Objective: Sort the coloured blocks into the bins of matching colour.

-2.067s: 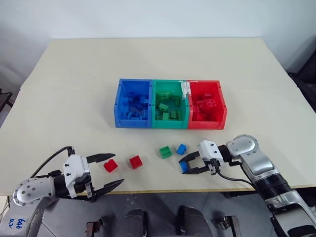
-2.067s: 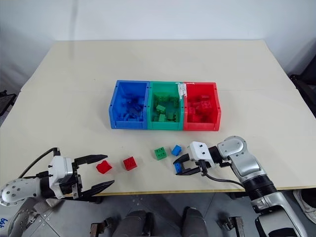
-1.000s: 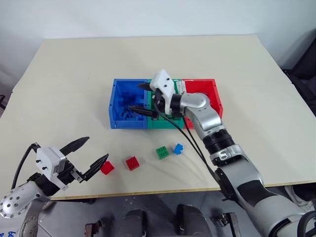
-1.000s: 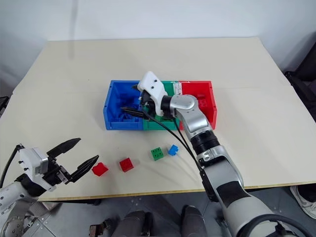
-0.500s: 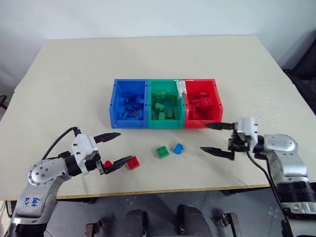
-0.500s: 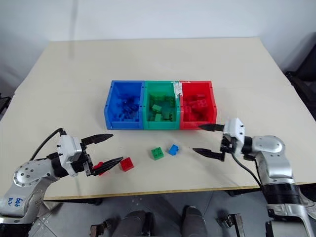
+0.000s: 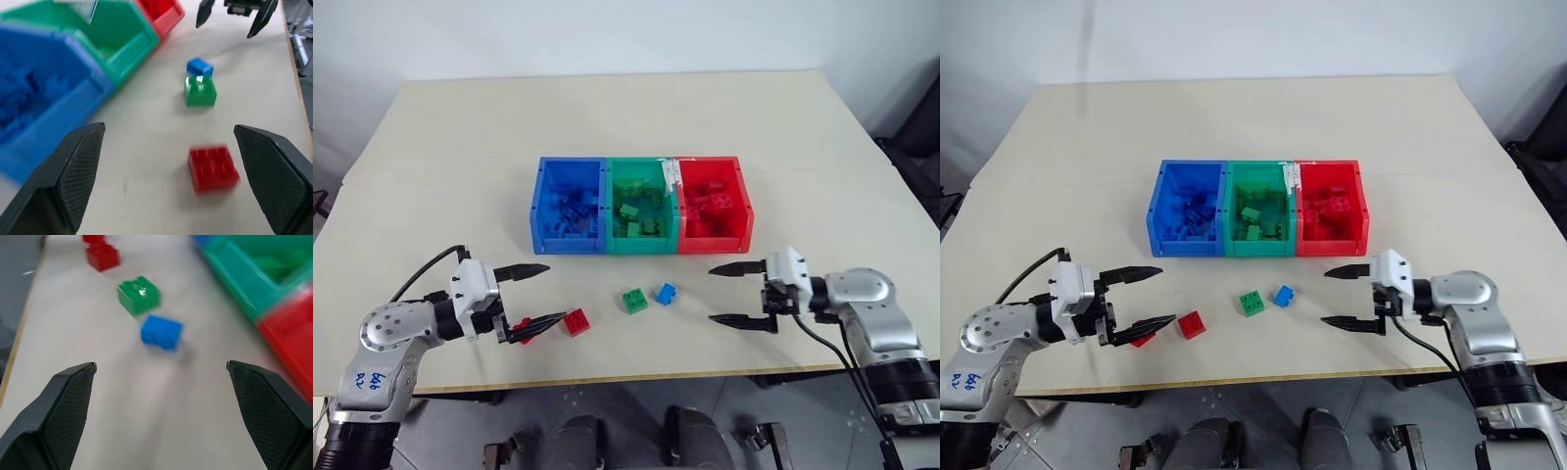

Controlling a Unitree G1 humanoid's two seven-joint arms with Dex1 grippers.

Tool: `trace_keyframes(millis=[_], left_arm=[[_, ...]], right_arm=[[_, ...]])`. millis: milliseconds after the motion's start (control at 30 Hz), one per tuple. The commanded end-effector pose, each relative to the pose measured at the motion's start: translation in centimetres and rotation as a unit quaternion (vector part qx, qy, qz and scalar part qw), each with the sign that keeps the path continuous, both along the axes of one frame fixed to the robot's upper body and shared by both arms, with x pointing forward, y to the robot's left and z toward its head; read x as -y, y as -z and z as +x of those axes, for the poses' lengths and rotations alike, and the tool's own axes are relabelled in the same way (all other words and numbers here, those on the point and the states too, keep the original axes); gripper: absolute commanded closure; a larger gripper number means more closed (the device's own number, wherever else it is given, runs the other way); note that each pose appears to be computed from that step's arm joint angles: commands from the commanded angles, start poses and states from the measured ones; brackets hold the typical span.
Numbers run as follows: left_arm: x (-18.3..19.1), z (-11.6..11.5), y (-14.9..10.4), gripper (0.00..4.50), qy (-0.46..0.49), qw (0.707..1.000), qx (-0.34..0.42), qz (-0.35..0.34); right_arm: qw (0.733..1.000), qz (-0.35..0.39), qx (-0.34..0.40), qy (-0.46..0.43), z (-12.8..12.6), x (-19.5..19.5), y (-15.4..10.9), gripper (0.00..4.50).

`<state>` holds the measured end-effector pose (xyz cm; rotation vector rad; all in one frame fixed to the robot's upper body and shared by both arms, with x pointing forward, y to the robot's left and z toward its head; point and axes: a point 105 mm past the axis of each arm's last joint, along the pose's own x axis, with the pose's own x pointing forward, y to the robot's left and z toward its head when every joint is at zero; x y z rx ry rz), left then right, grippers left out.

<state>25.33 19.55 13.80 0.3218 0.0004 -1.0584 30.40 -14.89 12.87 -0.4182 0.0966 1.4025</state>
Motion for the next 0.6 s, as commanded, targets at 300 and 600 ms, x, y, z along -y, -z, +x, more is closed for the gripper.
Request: trace_keyframes(millis=[300,600], left_arm=[[-0.6,-2.2,-1.1,0.00,-0.030,0.999,0.028,0.007],[-0.1,-2.7,-1.0,0.00,-0.042,0.999,0.026,-0.005]], right_arm=[[0.998,-0.041,-0.029,-0.039,1.6,-3.9,2.1,0.43],[0.999,-0.015,-0.020,-0.045,1.2,-4.6,2.0,2.87]])
